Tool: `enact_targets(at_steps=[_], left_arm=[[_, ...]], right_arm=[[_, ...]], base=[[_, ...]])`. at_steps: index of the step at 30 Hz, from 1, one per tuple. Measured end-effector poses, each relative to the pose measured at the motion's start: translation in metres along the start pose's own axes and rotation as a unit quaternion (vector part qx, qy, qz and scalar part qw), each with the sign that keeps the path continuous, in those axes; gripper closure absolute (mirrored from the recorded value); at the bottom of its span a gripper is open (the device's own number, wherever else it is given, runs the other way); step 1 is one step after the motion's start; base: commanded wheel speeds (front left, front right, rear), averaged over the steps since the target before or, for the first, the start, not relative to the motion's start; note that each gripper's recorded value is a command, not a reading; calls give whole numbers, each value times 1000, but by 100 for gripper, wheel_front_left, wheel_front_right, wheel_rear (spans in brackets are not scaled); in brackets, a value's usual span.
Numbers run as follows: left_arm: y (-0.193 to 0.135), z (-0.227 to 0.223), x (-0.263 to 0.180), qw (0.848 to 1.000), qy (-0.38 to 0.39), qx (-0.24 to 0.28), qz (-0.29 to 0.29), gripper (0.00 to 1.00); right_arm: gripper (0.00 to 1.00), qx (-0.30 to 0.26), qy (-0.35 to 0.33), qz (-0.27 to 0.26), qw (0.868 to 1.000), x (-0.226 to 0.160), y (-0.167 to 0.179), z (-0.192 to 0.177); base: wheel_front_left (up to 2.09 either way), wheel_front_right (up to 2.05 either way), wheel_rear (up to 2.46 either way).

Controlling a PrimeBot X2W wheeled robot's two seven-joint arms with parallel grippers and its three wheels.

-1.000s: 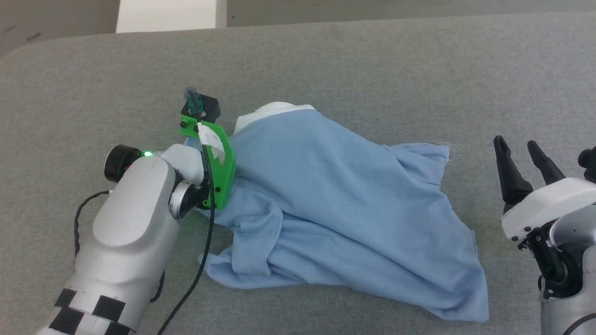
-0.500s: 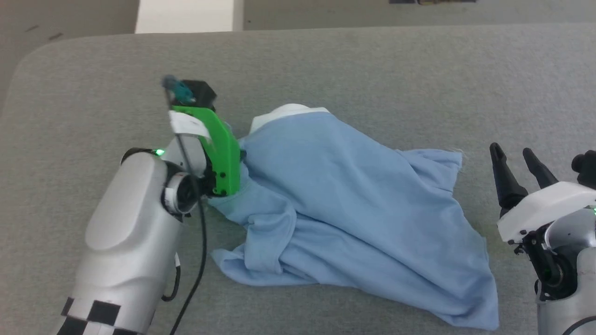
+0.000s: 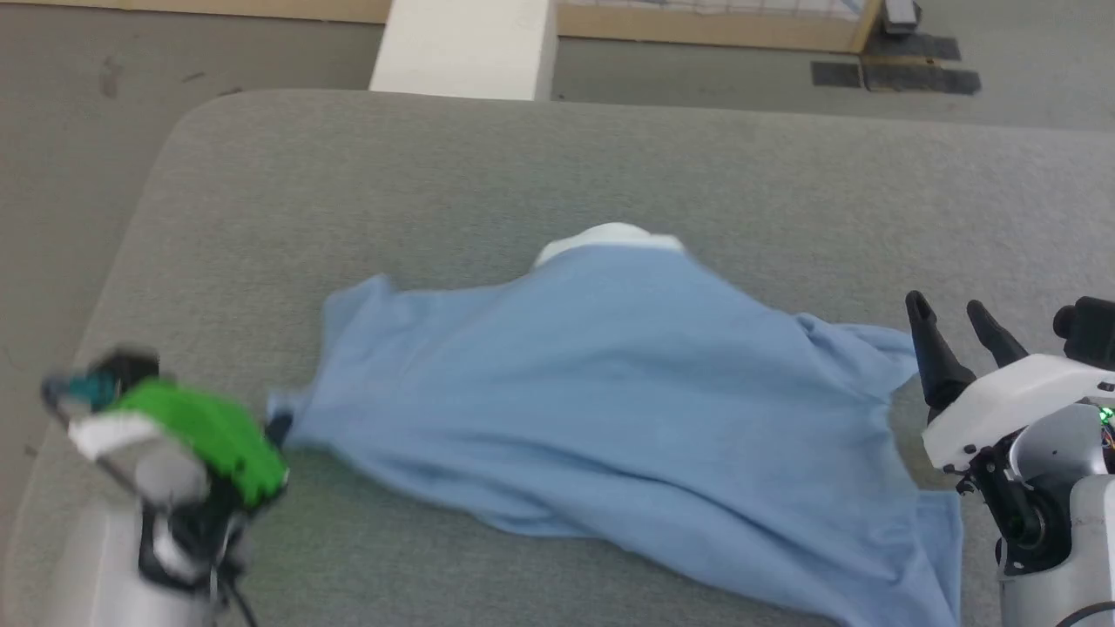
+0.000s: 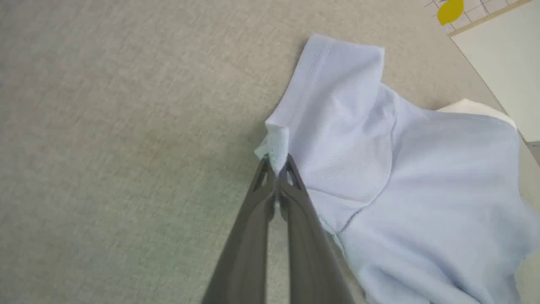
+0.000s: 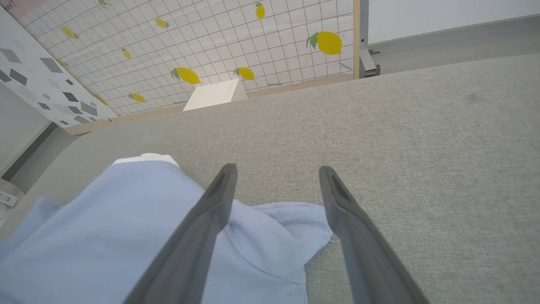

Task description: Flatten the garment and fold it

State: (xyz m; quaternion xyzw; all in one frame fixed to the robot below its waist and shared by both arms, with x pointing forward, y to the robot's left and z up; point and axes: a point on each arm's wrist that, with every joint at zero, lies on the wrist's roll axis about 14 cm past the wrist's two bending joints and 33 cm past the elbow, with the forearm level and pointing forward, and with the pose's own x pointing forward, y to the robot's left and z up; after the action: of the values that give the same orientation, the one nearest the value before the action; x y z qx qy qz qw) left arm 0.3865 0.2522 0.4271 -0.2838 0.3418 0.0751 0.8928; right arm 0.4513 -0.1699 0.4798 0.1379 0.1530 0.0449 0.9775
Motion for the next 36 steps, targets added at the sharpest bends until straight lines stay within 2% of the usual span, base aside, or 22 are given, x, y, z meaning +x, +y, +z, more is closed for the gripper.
enact_targets(at_steps=[4, 6, 7, 8, 9, 12, 14, 15, 18, 22, 25, 28, 36], left_arm=[[39, -42, -16, 997, 37, -46, 47, 100], [43, -53, -19, 996, 46, -59, 49, 100], [42, -55, -20, 996, 46, -64, 47, 82], [40, -55, -21, 996, 43, -69, 42, 17], [38, -52, -21, 996, 35, -77, 36, 0], [31, -24, -28, 996, -30, -80, 16, 0], [19, 10, -39, 992, -109, -58, -18, 0], [12, 31, -48, 985, -164, -48, -39, 0], [3, 62, -64, 965, -255, 11, -57, 0], [-2, 73, -76, 937, -335, 75, -62, 0], [-9, 71, -80, 918, -374, 117, -67, 0], [-15, 63, -77, 909, -384, 146, -73, 0], [-12, 44, -56, 916, -358, 164, -70, 0]], right_arm=[[0, -3, 3, 13, 1000, 2, 10, 0], [0, -3, 3, 16, 1000, 3, 13, 1], [0, -4, 3, 17, 1000, 2, 14, 1], [0, -4, 4, 18, 1000, 2, 14, 0], [0, -4, 5, 17, 1000, 1, 14, -1], [0, -4, 9, 15, 1000, -4, 12, -3], [0, -4, 11, 12, 1000, -8, 10, -5], [0, -3, 12, 9, 1000, -11, 8, -5], [0, -2, 18, -3, 1000, -18, -1, -10], [0, -3, 43, -20, 999, -28, -13, -21], [0, -12, 70, -32, 997, -34, -20, -31], [0, -31, 114, -37, 992, -36, -21, -43], [0, -113, 250, -16, 962, -25, 5, -74]], base=[[0, 0, 0], [0, 0, 0], [0, 0, 0], [0, 0, 0], [0, 0, 0], [0, 0, 0], [0, 0, 0], [0, 0, 0], [0, 0, 0], [0, 0, 0], [0, 0, 0], [0, 0, 0], [0, 0, 0]])
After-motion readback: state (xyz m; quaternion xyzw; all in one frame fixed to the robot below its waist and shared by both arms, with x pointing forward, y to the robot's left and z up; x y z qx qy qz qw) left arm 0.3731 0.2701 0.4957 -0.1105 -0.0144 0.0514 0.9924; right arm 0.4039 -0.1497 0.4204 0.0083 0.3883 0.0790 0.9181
